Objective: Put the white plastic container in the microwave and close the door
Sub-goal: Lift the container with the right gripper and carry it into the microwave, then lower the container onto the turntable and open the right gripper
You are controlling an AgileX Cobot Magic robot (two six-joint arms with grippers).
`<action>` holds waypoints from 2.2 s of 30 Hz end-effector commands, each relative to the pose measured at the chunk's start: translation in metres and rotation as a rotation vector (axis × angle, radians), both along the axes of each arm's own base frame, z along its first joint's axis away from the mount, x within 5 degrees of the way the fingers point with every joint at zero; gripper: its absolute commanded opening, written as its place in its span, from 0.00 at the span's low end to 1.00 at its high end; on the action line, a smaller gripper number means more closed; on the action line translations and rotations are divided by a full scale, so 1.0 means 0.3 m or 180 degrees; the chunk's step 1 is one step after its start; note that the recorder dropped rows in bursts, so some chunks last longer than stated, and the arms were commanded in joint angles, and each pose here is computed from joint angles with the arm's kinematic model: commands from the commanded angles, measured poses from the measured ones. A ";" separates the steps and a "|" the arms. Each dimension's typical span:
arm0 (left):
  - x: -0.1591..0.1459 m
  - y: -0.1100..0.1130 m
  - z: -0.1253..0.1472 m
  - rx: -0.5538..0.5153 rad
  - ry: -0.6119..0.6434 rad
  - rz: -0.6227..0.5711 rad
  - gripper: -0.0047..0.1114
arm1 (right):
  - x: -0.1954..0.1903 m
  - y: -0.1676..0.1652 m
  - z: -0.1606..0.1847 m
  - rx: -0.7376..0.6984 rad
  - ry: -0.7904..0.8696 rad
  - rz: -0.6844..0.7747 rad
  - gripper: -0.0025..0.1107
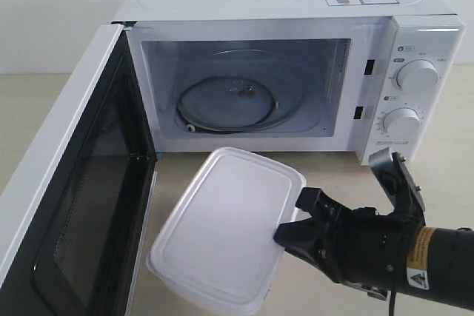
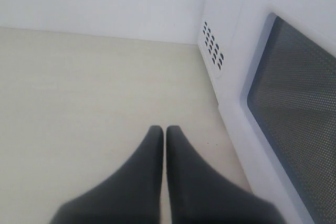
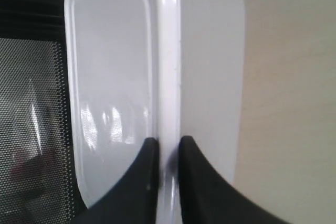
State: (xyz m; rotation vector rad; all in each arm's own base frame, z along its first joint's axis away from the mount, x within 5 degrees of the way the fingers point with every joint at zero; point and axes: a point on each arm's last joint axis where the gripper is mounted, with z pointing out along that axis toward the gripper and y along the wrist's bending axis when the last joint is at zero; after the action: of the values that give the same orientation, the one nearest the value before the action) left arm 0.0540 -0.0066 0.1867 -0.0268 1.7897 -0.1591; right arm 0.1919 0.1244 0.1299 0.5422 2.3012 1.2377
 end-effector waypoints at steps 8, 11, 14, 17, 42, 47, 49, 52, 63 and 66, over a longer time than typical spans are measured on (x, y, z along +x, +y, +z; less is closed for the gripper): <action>0.001 0.001 0.001 0.0021 -0.0048 0.0014 0.08 | -0.050 0.098 0.066 0.0200 -0.0578 -0.1153 0.02; 0.001 0.001 0.001 0.0021 -0.0048 0.0014 0.08 | -0.047 0.096 0.072 0.0274 -0.0534 -0.1414 0.02; 0.001 0.001 0.001 0.0021 -0.0048 0.0014 0.08 | -0.023 0.106 0.081 0.0298 -0.0445 -0.1579 0.02; 0.001 0.001 0.001 0.0021 -0.0048 0.0014 0.08 | 0.012 0.137 0.096 0.0338 -0.0490 -0.1663 0.02; 0.001 0.001 0.001 0.0021 -0.0048 0.0014 0.08 | 0.461 0.198 0.183 0.0504 -0.0369 -0.2092 0.02; 0.001 0.001 0.001 0.0021 -0.0048 0.0014 0.08 | 0.536 0.244 0.142 0.0540 -0.0346 -0.2152 0.02; 0.001 0.001 0.001 0.0021 -0.0048 0.0014 0.08 | 0.561 0.261 0.118 0.0521 -0.0339 -0.2149 0.02; 0.001 0.001 0.001 0.0021 -0.0048 0.0014 0.08 | 0.587 0.279 0.096 0.0512 -0.0346 -0.2141 0.06; 0.001 0.001 0.001 0.0021 -0.0048 0.0014 0.08 | 0.588 0.296 0.126 0.0461 -0.0267 -0.1982 0.30; 0.001 0.001 0.001 0.0021 -0.0048 0.0014 0.08 | 0.555 0.311 0.140 0.0091 -0.0016 -0.1584 0.10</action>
State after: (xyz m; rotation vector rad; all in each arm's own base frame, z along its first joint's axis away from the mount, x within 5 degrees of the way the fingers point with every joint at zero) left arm 0.0540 -0.0066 0.1867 -0.0268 1.7897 -0.1591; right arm 0.3653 0.2149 0.1633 1.1471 1.8223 1.0662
